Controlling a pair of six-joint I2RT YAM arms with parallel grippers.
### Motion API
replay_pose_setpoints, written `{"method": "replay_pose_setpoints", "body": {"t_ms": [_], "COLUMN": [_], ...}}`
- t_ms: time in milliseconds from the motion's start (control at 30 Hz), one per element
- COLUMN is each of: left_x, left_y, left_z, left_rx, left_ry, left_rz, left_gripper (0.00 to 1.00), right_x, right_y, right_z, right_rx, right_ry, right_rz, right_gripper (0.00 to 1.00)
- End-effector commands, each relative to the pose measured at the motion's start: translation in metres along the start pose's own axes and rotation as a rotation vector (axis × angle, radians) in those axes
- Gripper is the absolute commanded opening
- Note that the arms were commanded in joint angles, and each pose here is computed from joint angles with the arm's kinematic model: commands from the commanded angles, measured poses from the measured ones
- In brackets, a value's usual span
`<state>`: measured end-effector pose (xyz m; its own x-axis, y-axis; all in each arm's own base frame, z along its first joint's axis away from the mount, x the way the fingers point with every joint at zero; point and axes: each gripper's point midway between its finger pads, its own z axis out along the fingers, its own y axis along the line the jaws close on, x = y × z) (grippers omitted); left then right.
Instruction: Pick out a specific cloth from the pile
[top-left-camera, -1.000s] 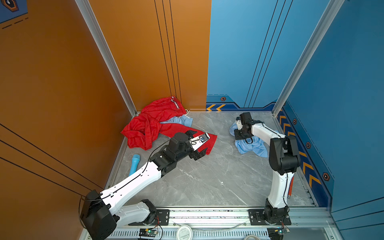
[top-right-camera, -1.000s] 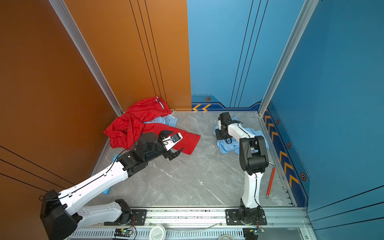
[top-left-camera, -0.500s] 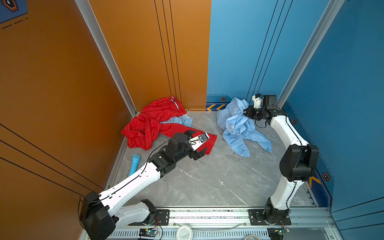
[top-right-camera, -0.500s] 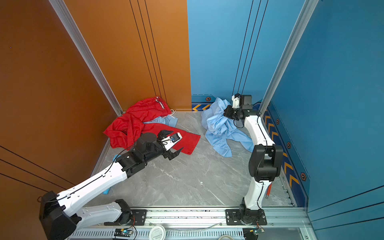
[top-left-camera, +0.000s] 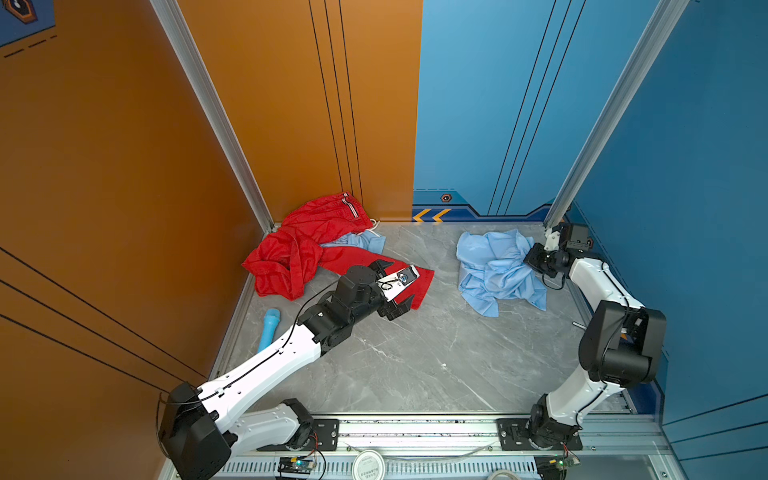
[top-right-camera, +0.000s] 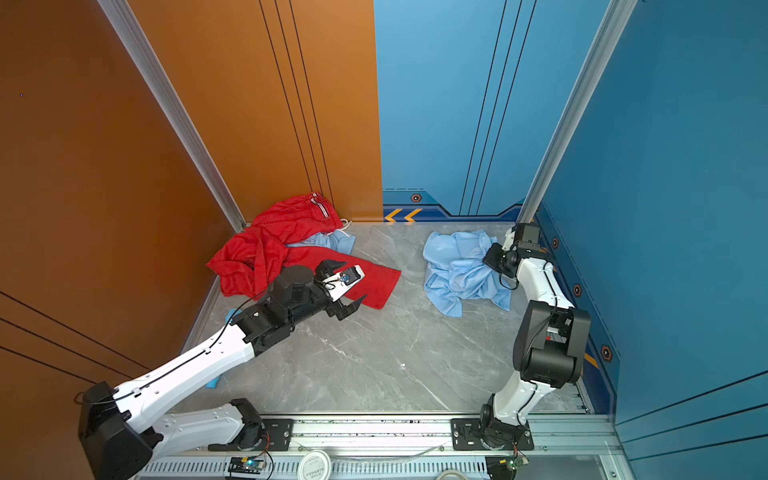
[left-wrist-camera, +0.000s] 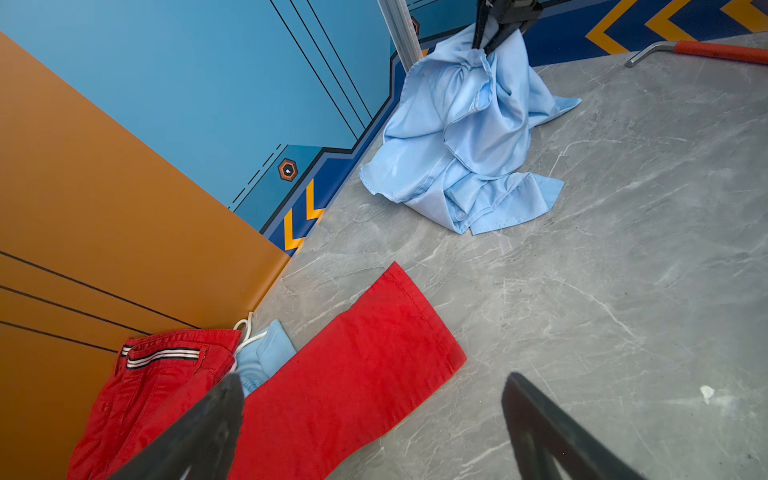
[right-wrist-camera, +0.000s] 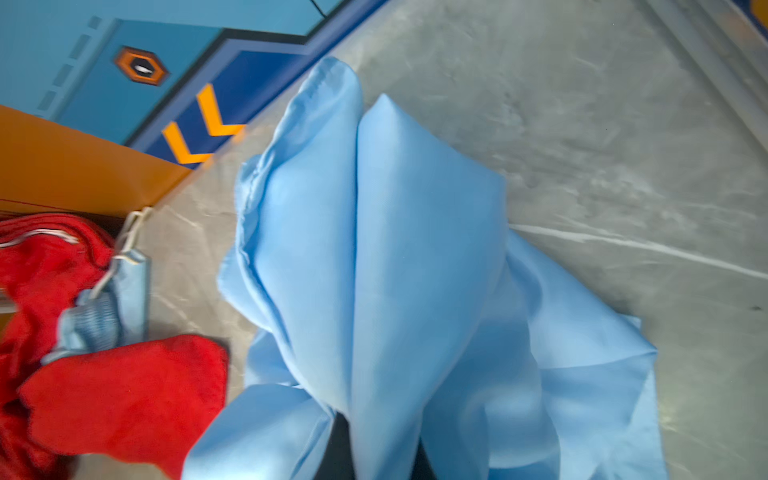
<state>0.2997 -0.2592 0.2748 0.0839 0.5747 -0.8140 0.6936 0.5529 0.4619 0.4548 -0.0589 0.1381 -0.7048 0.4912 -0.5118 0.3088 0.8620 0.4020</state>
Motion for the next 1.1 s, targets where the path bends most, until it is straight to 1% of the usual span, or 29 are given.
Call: {"method": "replay_pose_setpoints", "body": {"t_ms": [0,100,167,233,267,300,367,400,433,533,600,700,767,833,967,1067], "left_x": [-0.003,-0.003,-0.003,-0.003,-0.002,-0.003,-0.003,-0.003,-0.002,-0.003,-0.002,-0.001,0.000,0.001,-0.001,-0.002], "left_y": [-0.002,-0.003,-0.002,-0.003,-0.003,-0.002,-0.004,-0.004,-0.004,-0.004,-0.005,-0.005,-0.006,-0.006,-0.005,-0.005], "left_z": [-0.003,-0.003,-0.003,-0.003,-0.003,-0.003,-0.002,-0.002,-0.002,-0.003,-0.002,0.000,0.001,0.001,0.000,-0.001], "left_rx": [-0.011,-0.009,-0.011,-0.012,-0.011,-0.013,-0.007,-0.007,-0.007,-0.006,-0.002,-0.002,-0.001,0.000,-0.002,-0.001], "left_ry": [-0.010,-0.009,-0.008,-0.007,-0.007,-0.008,-0.007,-0.008,-0.006,-0.008,-0.007,-0.001,0.002,0.003,-0.002,-0.006], "left_rz": [0.017,0.017,0.020,0.021,0.021,0.021,0.019,0.020,0.019,0.020,0.020,0.022,0.022,0.022,0.022,0.022], "left_gripper": [0.98,0.98,0.98,0.98,0.98,0.98,0.98,0.98,0.98,0.98,0.98,0.98,0.98,0.98,0.98,0.98], "right_x": [0.026,0.037,0.044,0.050,0.055,0.060,0.070,0.073,0.075,0.074,0.074,0.080,0.087,0.094,0.107,0.116], "right_y": [-0.038,-0.037,-0.028,-0.019,-0.014,-0.009,-0.001,0.003,0.007,0.034,0.055,0.087,0.104,0.115,0.129,0.136], "right_z": [0.019,0.033,0.040,0.047,0.052,0.057,0.065,0.067,0.067,0.061,0.054,0.044,0.041,0.042,0.049,0.059], "right_rx": [0.265,0.405,0.480,0.534,0.541,0.535,0.505,0.494,0.486,0.427,0.379,0.361,0.378,0.390,0.358,0.335], "right_ry": [0.039,0.067,0.088,0.104,0.110,0.123,0.151,0.156,0.156,0.084,0.037,-0.021,-0.041,-0.053,-0.052,-0.026], "right_rz": [-0.111,-0.237,-0.333,-0.410,-0.437,-0.452,-0.458,-0.462,-0.472,-0.526,-0.587,-0.730,-0.818,-0.871,-0.905,-0.934], "right_gripper": [0.00,0.00,0.00,0.00,0.00,0.02,0.37,0.46,0.53,0.71,0.75,0.88,0.90,0.91,0.92,0.93]}}
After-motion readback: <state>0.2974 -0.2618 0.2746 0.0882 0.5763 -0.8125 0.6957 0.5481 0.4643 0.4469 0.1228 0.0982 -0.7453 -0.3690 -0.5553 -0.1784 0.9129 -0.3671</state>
